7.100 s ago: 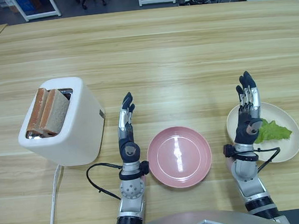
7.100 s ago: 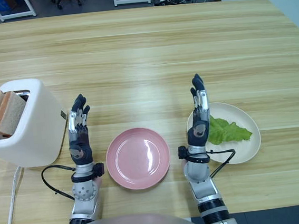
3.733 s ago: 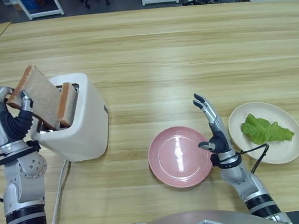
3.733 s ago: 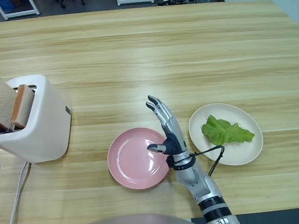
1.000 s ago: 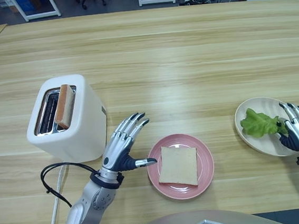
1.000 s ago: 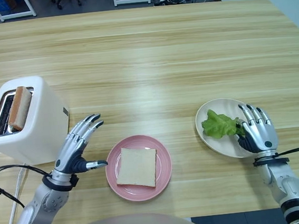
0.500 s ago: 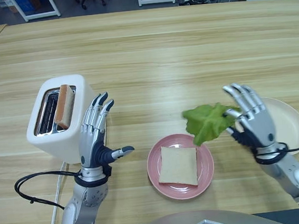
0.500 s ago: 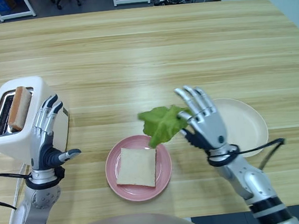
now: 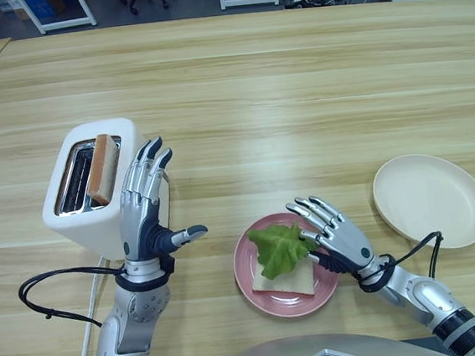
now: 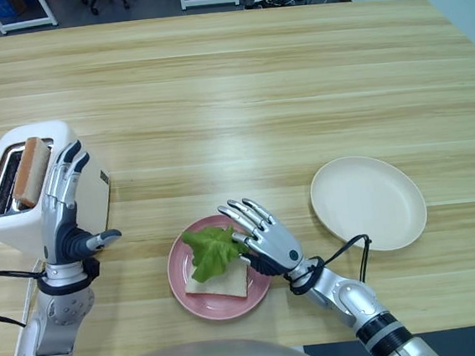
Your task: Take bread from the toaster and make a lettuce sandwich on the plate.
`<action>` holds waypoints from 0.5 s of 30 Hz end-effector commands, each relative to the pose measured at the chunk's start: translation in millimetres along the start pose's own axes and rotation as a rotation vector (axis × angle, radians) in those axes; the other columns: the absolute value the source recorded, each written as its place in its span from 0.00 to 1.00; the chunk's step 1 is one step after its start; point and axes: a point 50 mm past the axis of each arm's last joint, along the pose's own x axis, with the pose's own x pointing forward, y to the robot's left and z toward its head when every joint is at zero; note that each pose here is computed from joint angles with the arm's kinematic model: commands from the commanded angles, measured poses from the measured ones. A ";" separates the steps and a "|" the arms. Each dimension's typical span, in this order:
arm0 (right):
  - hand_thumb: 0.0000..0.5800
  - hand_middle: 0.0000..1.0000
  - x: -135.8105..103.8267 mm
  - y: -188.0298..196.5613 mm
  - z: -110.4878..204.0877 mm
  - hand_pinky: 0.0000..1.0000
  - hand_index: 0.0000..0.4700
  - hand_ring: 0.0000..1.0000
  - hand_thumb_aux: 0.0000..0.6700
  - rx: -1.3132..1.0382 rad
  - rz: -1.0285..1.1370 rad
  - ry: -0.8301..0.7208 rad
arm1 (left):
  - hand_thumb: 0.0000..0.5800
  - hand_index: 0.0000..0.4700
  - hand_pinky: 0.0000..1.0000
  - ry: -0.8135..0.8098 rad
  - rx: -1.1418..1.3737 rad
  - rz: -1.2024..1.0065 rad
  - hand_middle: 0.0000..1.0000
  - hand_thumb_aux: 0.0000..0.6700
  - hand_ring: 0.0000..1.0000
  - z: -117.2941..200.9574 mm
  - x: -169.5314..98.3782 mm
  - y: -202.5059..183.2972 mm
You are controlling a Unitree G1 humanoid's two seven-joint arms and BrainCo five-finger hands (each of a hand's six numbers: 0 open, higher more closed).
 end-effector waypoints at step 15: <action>0.00 0.00 -8.3 -20.0 -10.6 0.00 0.00 0.00 0.00 -0.168 0.090 -0.046 | 0.00 0.00 0.00 0.018 0.219 0.057 0.00 0.00 0.00 -22.1 24.7 34.5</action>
